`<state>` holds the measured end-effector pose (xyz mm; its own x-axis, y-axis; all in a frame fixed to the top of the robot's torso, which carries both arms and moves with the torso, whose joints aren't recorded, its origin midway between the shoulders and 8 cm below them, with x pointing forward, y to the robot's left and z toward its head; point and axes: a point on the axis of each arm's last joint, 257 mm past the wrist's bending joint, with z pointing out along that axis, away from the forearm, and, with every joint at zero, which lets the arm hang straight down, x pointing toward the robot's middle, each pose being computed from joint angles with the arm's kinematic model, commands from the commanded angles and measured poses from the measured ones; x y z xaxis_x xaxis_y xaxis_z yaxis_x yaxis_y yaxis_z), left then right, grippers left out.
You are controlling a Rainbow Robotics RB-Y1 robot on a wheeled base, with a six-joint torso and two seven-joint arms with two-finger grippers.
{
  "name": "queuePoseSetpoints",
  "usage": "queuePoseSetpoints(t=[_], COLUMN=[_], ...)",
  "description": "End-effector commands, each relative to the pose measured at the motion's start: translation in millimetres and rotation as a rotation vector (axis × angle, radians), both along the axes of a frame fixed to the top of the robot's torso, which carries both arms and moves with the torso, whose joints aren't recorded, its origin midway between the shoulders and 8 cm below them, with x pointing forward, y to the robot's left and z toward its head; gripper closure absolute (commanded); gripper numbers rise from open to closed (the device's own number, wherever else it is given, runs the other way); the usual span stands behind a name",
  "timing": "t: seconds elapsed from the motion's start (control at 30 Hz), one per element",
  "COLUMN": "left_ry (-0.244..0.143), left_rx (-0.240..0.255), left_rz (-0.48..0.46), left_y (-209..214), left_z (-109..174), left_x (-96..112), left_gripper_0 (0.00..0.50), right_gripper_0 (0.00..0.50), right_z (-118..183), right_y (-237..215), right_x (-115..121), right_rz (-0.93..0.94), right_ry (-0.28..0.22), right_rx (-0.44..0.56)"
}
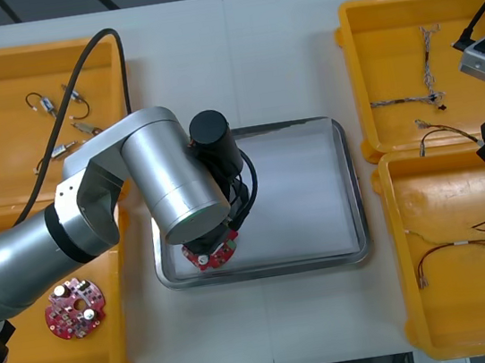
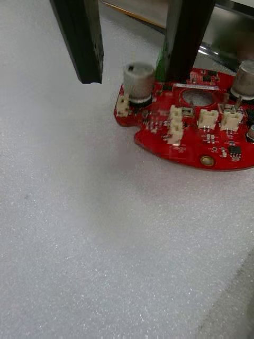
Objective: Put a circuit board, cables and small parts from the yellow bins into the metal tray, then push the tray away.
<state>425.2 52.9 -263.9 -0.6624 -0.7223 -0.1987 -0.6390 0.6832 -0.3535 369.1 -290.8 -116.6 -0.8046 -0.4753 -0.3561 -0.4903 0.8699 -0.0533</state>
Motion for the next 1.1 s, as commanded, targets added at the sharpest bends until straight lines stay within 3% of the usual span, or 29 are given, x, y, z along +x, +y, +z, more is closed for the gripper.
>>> queuePoseSetpoints(t=[0.03, 0.1, 0.33, 0.67, 0.7, 0.87, 0.9, 1.1], left_ry=[-0.04, -0.045, -0.083, -0.074, -0.078, -0.098, -0.106, -0.129], left_rx=[-0.009, -0.005, 0.033, 0.02, 0.035, 0.095, 0.111, 0.222], left_rz=[-0.048, -0.043, -0.065, -0.115, -0.123, -0.122, -0.123, -0.124], left_y=[-17, -14, 0, 45, 62, 111, 122, 185], left_z=[10, 11, 35, 136, 155, 198, 205, 228], left_x=[3, 5, 6, -6, -6, 2, 5, 26], left_gripper_0=[0.03, 0.0, 0.0, 0.0, 0.0, 0.0, 0.0, 0.0], right_gripper_0=[0.5, 0.5, 0.5, 0.5, 0.5, 0.5, 0.5, 0.5], right_z=[21, 21, 21, 21, 21, 21, 9, 15], right_y=[-1, -1, -1, -1, -1, -1, -2, 13], right_x=[7, 7, 7, 7, 7, 7, 4, 8], right_rz=[0.026, 0.026, 0.026, 0.026, 0.026, 0.026, 0.019, 0.083], right_ry=[-0.067, -0.067, -0.067, -0.067, -0.067, -0.067, -0.028, -0.038], right_rx=[-0.024, -0.024, -0.024, -0.024, -0.024, -0.024, -0.024, -0.049])
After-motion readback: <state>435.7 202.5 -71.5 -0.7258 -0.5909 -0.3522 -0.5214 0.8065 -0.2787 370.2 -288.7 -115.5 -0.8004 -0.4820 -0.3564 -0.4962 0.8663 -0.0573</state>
